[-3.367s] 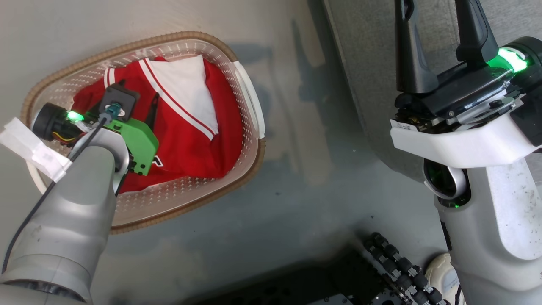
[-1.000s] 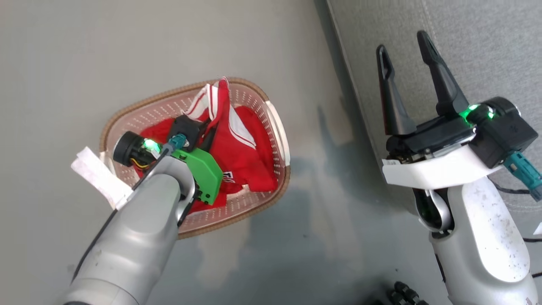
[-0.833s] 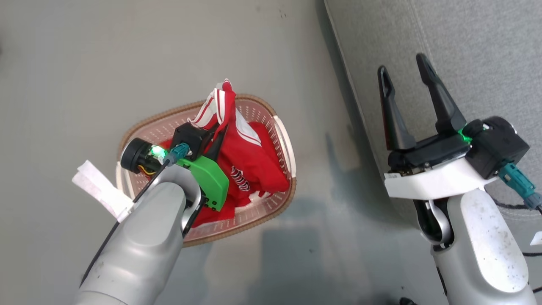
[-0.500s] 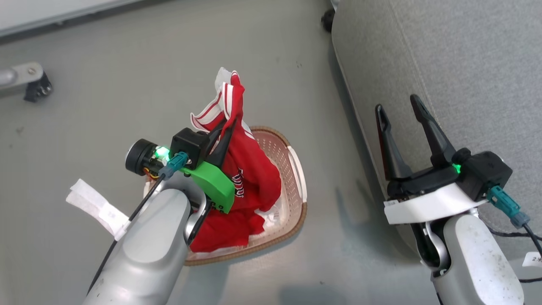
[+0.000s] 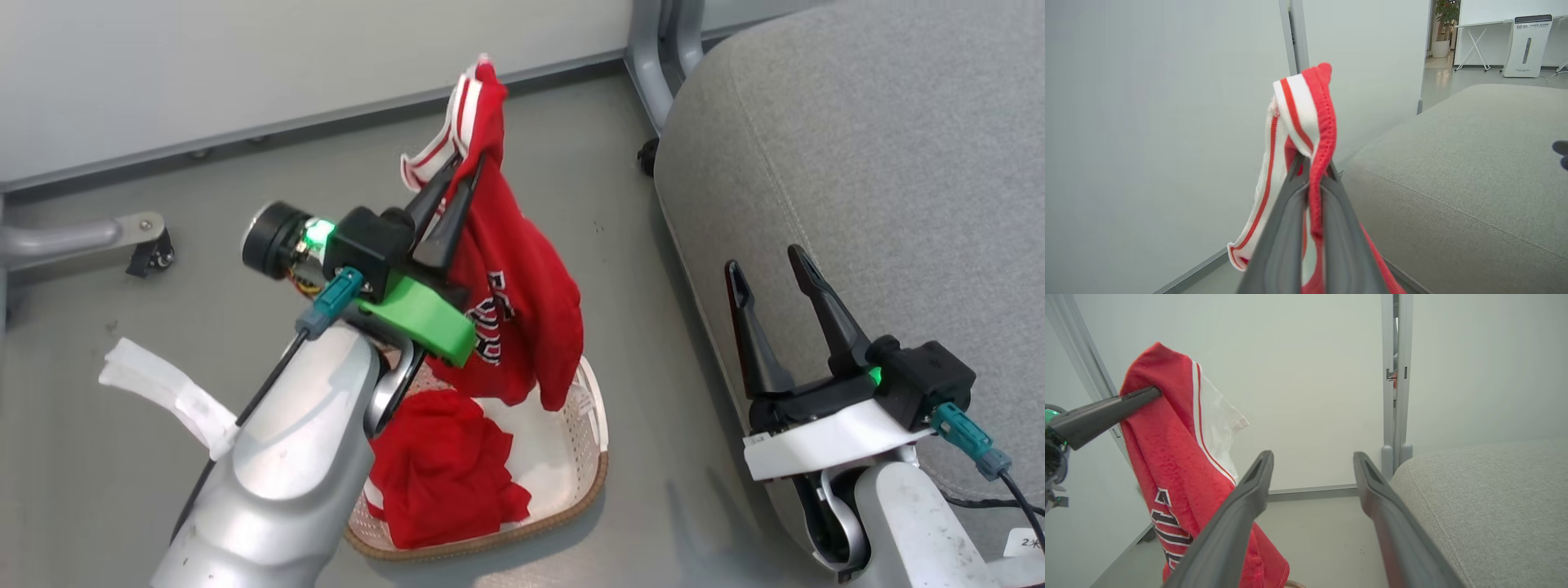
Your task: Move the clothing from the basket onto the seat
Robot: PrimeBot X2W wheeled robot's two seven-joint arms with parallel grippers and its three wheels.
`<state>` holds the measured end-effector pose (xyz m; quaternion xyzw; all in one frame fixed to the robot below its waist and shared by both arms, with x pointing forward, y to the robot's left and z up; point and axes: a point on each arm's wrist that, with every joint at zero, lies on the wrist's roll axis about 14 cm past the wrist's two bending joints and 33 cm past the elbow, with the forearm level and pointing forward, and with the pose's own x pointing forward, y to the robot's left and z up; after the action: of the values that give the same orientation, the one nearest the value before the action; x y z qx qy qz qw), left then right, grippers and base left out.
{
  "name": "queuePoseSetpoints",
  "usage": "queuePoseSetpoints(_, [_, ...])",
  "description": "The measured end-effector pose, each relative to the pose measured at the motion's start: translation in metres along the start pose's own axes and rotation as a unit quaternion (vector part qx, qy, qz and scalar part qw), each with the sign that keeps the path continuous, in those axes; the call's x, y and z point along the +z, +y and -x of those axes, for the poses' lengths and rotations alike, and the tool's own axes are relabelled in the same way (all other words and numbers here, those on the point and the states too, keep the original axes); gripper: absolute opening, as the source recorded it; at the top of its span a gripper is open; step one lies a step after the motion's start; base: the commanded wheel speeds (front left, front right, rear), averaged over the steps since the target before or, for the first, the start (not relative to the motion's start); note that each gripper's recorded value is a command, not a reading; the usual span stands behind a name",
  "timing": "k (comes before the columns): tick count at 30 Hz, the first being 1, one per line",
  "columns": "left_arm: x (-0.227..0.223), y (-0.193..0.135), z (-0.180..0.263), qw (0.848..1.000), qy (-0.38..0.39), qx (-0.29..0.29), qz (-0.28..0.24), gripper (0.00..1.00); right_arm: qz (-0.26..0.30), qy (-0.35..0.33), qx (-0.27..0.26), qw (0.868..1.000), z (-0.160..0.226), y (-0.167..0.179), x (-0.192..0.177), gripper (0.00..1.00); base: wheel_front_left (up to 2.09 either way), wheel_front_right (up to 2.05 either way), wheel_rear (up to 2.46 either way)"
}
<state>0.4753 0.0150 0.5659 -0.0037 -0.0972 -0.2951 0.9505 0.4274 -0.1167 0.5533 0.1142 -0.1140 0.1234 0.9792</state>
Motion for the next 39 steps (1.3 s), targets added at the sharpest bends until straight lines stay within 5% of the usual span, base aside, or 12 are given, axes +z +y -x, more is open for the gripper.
queuePoseSetpoints(11, [0.079,-0.016,-0.011,0.995,-0.090,-0.027,-0.041,0.00,-0.002,-0.018,0.008,1.000,0.011,0.010,0.017,1.00,0.00,0.00,0.00])
queuePoseSetpoints(17, [0.081,-0.021,-0.012,0.994,-0.092,-0.032,-0.040,0.00,-0.001,-0.023,0.030,0.999,0.008,0.024,0.019,1.00,0.00,0.00,0.00])
queuePoseSetpoints(26, [0.079,-0.025,-0.010,0.995,-0.091,-0.035,-0.035,0.00,0.019,-0.014,0.131,0.991,-0.002,0.074,0.013,1.00,0.00,0.00,0.00])
queuePoseSetpoints(39, [0.080,-0.036,-0.006,0.994,-0.098,-0.047,-0.026,0.00,0.077,0.041,0.189,0.978,-0.024,0.092,-0.029,1.00,0.00,0.00,0.00])
